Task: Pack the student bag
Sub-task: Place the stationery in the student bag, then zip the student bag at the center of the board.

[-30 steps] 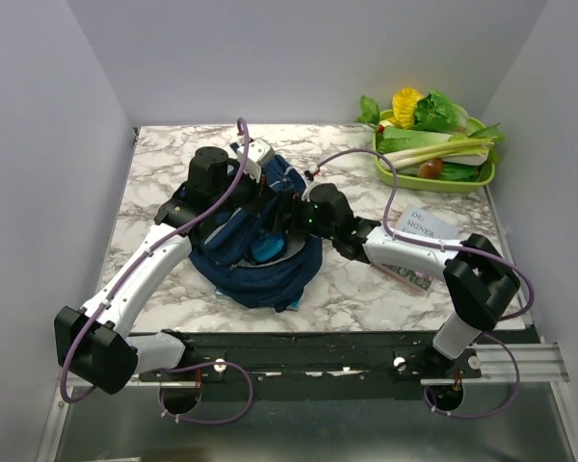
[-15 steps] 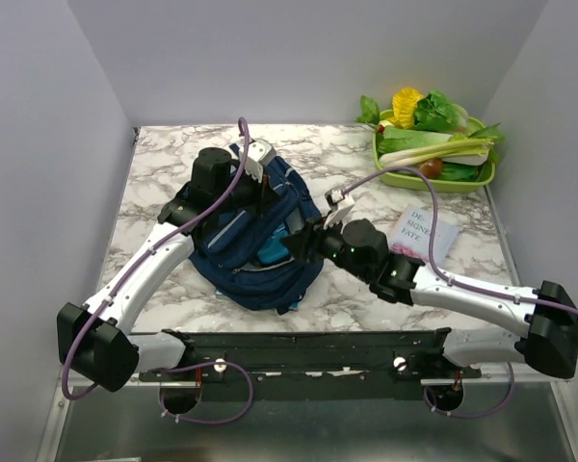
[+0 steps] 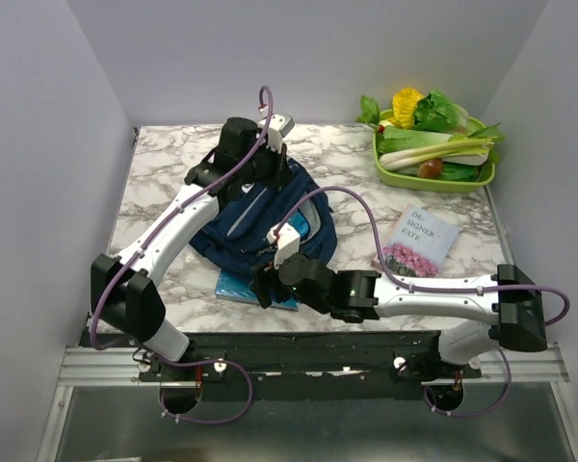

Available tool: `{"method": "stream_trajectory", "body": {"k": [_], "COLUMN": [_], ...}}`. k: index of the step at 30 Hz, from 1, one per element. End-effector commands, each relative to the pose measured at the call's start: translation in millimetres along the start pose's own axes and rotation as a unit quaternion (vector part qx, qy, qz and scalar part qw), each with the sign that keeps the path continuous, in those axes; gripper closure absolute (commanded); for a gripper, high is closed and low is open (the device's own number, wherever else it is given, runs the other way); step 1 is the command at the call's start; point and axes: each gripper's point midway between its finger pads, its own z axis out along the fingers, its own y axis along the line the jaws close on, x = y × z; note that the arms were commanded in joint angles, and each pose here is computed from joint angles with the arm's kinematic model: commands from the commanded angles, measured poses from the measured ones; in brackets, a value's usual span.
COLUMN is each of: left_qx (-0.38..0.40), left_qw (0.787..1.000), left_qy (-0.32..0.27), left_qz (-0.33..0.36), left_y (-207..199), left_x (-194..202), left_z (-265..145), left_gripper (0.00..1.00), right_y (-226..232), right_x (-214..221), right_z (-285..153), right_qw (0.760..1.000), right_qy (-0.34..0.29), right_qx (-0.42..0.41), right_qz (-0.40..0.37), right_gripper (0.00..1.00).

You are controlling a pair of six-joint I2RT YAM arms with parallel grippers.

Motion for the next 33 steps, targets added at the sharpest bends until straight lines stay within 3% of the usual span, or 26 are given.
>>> {"method": "stream_trajectory", "body": {"k": [1, 5, 13, 22, 33], "left_qx": [-0.040, -0.028, -0.025, -0.047, -0.053], "left_qw": [0.997, 0.997, 0.997, 0.996, 0.994], "left_qy": [-0.057, -0.065, -0.059, -0.068, -0.073], "left_qz": [-0.023, -0.017, -0.044, -0.035, -0.054], "left_y": [5.9, -9.6, -14.4, -2.9, 0.9], "left_x": [-61.2, -70.8, -52.1, -57.0, -54.8], "left_z": [8.8, 19.1, 36.5, 46.4, 52.9], "left_gripper": [1.00, 1.00, 1.00, 1.00, 1.00], "right_y": [-33.3, -63.7, -88.0, -82.6, -72.8], "right_x": [0.2, -7.0, 2.5, -5.0, -16.6], "right_z": [-4.6, -12.3, -0.6, 28.1, 46.0], "right_qw": [0.995, 0.980, 0.964, 0.967, 0.973], "right_qy": [0.007, -0.016, -0.020, -0.025, -0.040], "right_qx": [0.103, 0.198, 0.264, 0.251, 0.219], "right_qz": [0.011, 0.032, 0.031, 0.046, 0.055], "right_gripper": [0.19, 0.19, 0.24, 0.47, 0.42]}}
